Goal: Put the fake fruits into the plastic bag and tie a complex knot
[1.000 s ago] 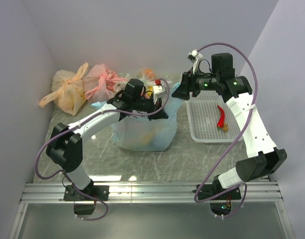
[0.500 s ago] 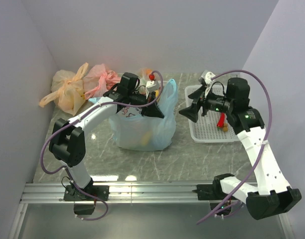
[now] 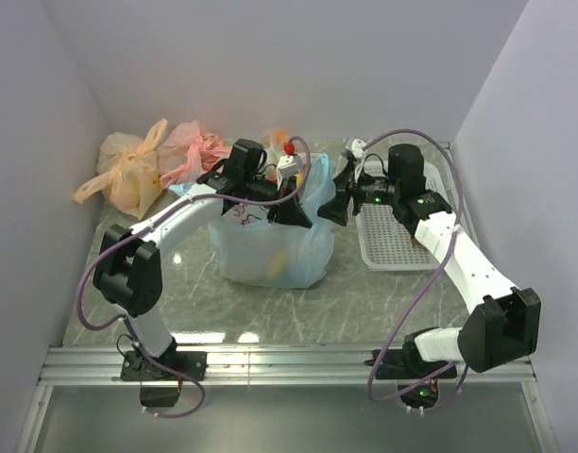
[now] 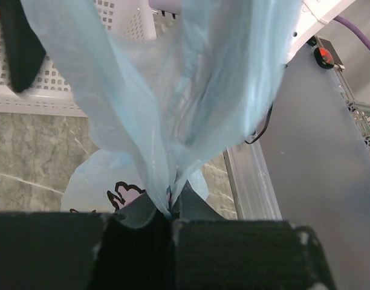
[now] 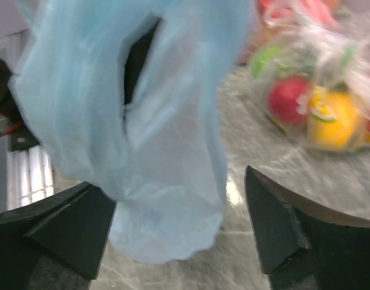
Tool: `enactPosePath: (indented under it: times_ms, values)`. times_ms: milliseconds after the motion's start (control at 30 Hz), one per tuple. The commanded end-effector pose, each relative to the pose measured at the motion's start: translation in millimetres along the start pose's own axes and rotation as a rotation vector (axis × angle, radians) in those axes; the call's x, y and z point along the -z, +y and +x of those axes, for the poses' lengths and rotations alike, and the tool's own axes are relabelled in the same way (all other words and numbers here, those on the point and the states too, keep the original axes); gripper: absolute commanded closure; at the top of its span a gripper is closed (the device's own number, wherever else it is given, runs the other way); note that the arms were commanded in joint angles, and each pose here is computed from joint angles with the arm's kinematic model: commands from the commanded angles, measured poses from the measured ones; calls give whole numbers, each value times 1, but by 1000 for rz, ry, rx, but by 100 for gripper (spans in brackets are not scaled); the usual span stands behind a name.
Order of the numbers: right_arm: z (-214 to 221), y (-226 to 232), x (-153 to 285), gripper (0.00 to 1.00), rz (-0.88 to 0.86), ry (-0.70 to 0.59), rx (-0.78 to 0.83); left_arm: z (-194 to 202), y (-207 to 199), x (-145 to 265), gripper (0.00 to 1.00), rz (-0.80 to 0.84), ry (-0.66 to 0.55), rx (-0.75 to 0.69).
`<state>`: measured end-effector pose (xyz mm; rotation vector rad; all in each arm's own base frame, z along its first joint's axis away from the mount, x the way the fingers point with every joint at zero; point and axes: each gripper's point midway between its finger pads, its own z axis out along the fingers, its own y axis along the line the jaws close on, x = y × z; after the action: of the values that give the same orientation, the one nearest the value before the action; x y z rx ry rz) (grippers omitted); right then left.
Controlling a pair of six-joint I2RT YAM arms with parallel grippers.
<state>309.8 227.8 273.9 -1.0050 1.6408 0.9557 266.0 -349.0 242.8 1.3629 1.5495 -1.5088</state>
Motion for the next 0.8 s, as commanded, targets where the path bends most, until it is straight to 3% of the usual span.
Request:
enactPosePath:
  times_ms: [0,33,67,133,167,233,267,333,467,700,767]
  values:
    - [-21,18,-8,20,-92,-41,87,-14,-10,-1,91,39,-30,-56]
    - [-15,24,-11,28,-115,-22,72,-15,-10,0,91,34,-33,-60]
    - [-13,25,-13,45,-123,-15,80,-14,-4,0,88,2,-29,-61]
    - [-9,24,-19,63,-125,-1,57,-18,4,1,79,-71,-30,-68]
    - [-9,25,-21,100,-130,10,-2,-20,13,3,73,-139,-33,-64]
    - [-20,25,-25,100,-152,31,-123,-31,14,13,65,-228,-39,-90]
    - [-30,25,-25,100,-152,26,-134,-29,13,18,56,-260,-26,-82]
    - [-33,21,-23,100,-129,27,-156,-33,12,34,50,-333,20,-183]
    - [-29,21,-17,100,-108,20,-141,-5,6,57,32,-326,202,-355]
    - [-22,21,-19,100,-121,46,-147,63,14,65,31,-265,418,-313]
    - [-20,16,-19,100,-89,53,-164,70,19,67,41,-278,432,-292]
